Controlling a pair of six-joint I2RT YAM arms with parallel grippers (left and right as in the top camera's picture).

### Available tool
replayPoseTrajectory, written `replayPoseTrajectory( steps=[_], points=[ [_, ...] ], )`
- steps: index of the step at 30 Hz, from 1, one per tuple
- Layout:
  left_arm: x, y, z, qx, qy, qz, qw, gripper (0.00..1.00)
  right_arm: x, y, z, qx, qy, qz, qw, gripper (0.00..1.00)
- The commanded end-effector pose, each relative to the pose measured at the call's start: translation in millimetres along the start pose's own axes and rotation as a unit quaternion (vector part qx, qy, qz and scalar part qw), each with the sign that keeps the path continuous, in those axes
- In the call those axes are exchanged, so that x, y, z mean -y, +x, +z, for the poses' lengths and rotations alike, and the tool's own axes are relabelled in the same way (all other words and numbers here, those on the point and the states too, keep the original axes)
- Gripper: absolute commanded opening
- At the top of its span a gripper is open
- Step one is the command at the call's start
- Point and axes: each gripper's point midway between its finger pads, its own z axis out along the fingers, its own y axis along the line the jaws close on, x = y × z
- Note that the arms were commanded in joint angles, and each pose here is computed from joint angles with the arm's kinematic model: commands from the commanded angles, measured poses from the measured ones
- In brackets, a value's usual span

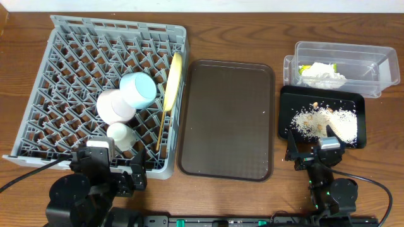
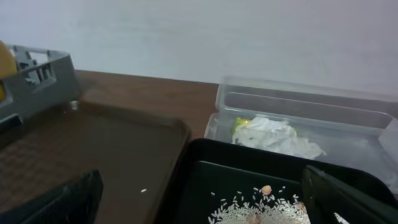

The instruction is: Sort waste into correct bins and load items into the dishwasher

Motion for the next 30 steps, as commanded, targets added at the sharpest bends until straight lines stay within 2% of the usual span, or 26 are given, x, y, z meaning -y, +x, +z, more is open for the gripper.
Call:
replayPoseTrajectory(
  steps=[1, 22, 28, 30],
  points=[
    [2, 0, 0, -0.001, 0.005, 0.007, 1.0, 0.99, -4, 0, 0, 0.0, -0.012, 0.0, 1.0, 0.99],
    [1, 0, 0, 0.0, 0.004, 0.008, 1.0, 0.99, -4, 0, 0, 0.0, -0.012, 0.0, 1.0, 0.99],
    [-13, 8, 5, 0.005, -0.032, 0.012, 0.999, 0.99, -4, 0, 0, 0.0, -0.012, -0.001, 1.0, 0.99],
    [-18, 14, 17, 0.03, -0.038, 0.022, 0.999, 0.99, -4, 0, 0, 0.0, -0.012, -0.001, 1.0, 0.99]
  ],
)
